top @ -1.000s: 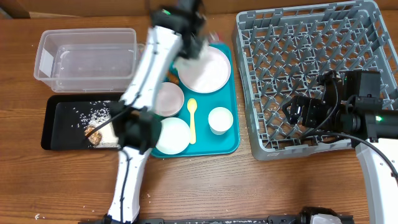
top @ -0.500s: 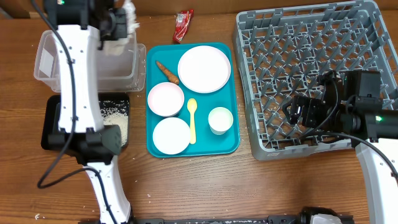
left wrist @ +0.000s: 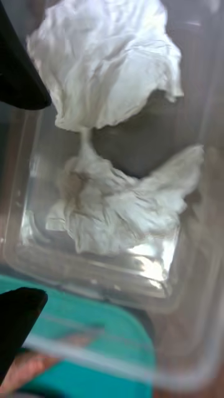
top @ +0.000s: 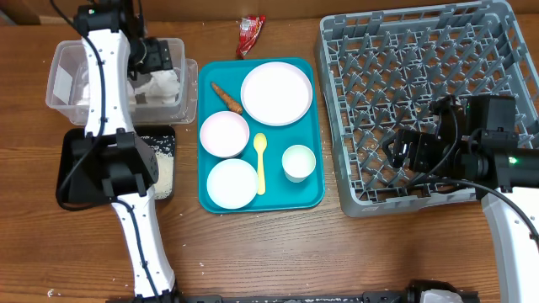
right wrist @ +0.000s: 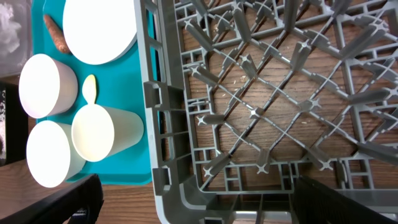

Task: Sort waste into correct bins and load items into the dishwasher

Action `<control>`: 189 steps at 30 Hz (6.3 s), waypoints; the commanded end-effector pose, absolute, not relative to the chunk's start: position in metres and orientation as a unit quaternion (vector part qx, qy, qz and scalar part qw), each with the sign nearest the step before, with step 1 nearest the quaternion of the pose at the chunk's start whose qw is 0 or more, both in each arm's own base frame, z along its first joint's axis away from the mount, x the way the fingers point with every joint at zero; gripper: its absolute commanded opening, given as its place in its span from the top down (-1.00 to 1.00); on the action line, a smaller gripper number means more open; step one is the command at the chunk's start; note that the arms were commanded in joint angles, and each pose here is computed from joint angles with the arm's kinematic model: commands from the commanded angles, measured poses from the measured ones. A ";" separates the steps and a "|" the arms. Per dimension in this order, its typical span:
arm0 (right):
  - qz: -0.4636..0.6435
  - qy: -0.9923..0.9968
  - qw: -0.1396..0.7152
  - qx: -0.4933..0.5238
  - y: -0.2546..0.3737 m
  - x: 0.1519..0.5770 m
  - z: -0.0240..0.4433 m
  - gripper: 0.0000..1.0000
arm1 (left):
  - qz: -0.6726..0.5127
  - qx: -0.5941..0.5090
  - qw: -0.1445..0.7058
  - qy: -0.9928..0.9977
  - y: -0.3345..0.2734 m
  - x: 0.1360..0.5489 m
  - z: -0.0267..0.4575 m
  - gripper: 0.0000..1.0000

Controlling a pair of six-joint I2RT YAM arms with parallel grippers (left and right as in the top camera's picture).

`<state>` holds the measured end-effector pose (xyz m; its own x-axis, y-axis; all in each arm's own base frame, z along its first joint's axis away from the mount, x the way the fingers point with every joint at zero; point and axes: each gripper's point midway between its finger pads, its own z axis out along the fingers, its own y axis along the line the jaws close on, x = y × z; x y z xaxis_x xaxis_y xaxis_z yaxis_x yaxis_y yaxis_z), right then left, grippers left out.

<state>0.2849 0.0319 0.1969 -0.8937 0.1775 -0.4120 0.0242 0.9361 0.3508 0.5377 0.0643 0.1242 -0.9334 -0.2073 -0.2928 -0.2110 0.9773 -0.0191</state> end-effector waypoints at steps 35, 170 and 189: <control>0.170 0.957 0.229 0.051 0.032 0.285 0.202 -1.00 | -0.039 0.117 0.390 0.913 -0.155 0.680 0.065 -0.65; 0.184 0.957 0.218 0.050 0.037 0.280 0.202 -1.00 | -0.110 0.218 0.048 0.969 -0.225 0.338 0.071 0.73; 0.403 0.875 0.266 -0.040 0.104 0.289 0.259 -0.98 | -0.532 0.195 0.045 0.823 -0.248 0.349 0.240 0.92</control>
<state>0.2910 0.0762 0.2255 -0.8778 0.1622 -0.4507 -0.1425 0.8098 0.5691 0.3476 -0.2355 0.1652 -0.9429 0.3017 -0.1410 0.3180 0.6903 -0.6499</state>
